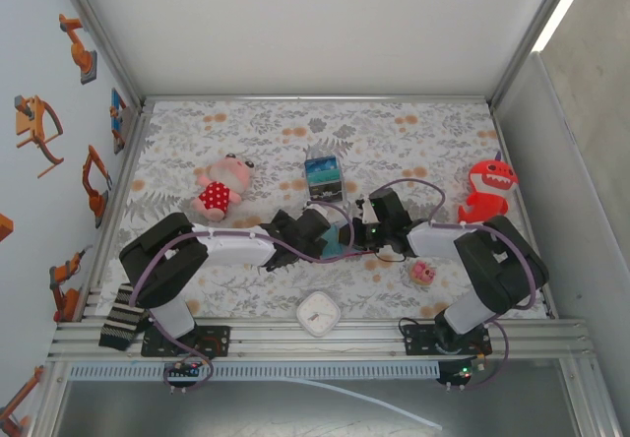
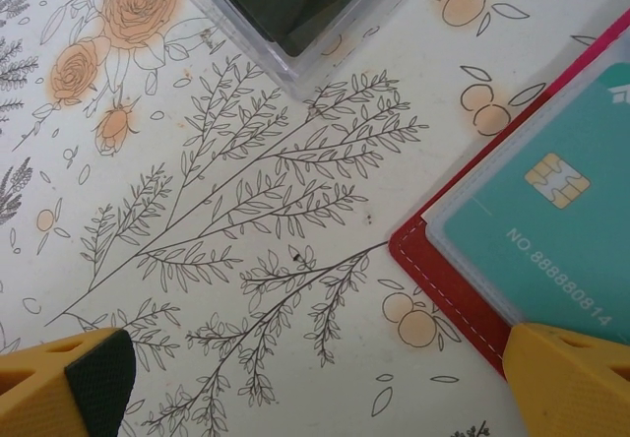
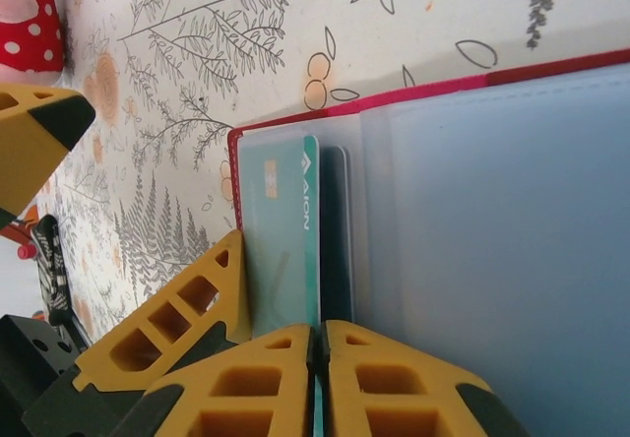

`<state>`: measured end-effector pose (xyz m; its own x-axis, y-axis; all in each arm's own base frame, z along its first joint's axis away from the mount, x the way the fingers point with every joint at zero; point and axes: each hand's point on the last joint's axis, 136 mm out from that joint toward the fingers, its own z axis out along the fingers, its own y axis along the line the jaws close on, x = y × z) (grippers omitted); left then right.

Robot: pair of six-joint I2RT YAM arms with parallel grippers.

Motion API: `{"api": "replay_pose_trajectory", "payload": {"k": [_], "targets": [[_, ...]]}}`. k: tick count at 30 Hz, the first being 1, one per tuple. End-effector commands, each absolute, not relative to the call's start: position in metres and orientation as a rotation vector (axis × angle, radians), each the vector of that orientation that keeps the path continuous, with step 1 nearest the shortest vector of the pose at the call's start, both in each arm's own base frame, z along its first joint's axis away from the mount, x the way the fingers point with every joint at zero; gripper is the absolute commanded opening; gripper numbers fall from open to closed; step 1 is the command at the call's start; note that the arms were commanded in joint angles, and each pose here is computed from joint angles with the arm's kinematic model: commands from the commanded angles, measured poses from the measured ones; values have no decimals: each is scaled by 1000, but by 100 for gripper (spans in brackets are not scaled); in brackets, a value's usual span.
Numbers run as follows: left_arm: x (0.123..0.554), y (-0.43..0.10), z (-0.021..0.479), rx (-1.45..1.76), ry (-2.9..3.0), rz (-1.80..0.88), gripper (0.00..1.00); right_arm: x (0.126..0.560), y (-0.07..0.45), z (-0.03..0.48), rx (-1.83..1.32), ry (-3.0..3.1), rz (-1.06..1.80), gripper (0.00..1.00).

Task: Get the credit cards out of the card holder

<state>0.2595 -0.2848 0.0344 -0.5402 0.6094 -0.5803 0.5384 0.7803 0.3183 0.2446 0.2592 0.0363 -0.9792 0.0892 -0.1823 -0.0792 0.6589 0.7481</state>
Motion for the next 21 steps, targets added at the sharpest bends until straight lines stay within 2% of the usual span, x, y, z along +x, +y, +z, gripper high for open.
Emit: {"api": "replay_pose_trajectory", "payload": {"k": [1, 7, 12, 21], "targets": [[254, -289, 29, 877, 2289, 127, 97, 244, 271, 42, -30, 2624, 1340, 13], [254, -290, 30, 876, 2288, 127, 97, 244, 274, 37, -20, 2623, 1365, 13], [255, -289, 32, 871, 2285, 138, 97, 247, 273, 39, -14, 2612, 1348, 6], [255, -283, 30, 861, 2290, 168, 97, 246, 250, 34, -11, 2684, 1130, 0]]}}
